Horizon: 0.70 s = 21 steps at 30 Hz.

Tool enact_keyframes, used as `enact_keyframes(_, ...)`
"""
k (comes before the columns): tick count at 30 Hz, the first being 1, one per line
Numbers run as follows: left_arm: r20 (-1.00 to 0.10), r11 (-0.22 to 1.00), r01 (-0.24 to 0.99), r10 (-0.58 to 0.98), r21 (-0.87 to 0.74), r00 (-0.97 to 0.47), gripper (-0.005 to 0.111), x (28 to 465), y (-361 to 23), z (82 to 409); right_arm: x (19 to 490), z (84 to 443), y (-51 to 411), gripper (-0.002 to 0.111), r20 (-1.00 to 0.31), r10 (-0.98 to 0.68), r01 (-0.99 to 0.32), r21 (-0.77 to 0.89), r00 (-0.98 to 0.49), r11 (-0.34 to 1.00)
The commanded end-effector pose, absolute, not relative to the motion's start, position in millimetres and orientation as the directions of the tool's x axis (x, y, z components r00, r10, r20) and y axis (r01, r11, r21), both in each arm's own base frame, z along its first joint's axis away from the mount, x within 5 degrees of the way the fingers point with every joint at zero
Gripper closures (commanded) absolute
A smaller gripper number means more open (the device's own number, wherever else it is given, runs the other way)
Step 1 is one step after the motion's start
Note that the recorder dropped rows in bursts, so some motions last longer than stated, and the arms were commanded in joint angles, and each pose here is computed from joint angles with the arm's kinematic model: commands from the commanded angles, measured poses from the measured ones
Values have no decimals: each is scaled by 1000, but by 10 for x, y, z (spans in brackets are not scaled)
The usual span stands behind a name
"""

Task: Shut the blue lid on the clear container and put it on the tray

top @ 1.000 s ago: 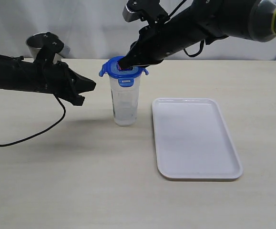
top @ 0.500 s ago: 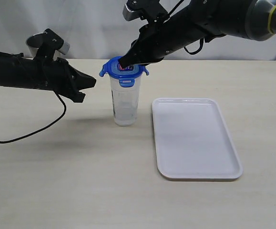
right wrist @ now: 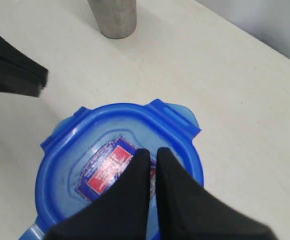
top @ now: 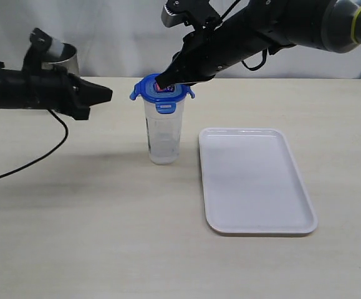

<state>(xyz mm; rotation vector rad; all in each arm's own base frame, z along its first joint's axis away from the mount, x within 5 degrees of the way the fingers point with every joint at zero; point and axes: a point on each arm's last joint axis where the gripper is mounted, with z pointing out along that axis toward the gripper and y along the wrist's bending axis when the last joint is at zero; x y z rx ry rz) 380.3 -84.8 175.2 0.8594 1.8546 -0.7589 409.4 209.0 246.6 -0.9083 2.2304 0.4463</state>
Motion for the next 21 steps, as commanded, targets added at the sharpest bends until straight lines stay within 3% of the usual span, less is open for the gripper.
enact_keyframes(1,-965,448,874,84,-186,-249,107,3752,-752,1951,4049,2241,2079,104,-615,-567,-745,52,-548,665)
enact_keyframes(5,-963,416,891,109,-180,-246,107,3720,-870,1938,4049,2241,2079,104,-614,-564,-743,55,-552,667)
enact_keyframes(21,-932,519,843,217,-141,-289,107,3775,-1110,1807,4045,2240,2080,104,-613,-562,-742,60,-555,668)
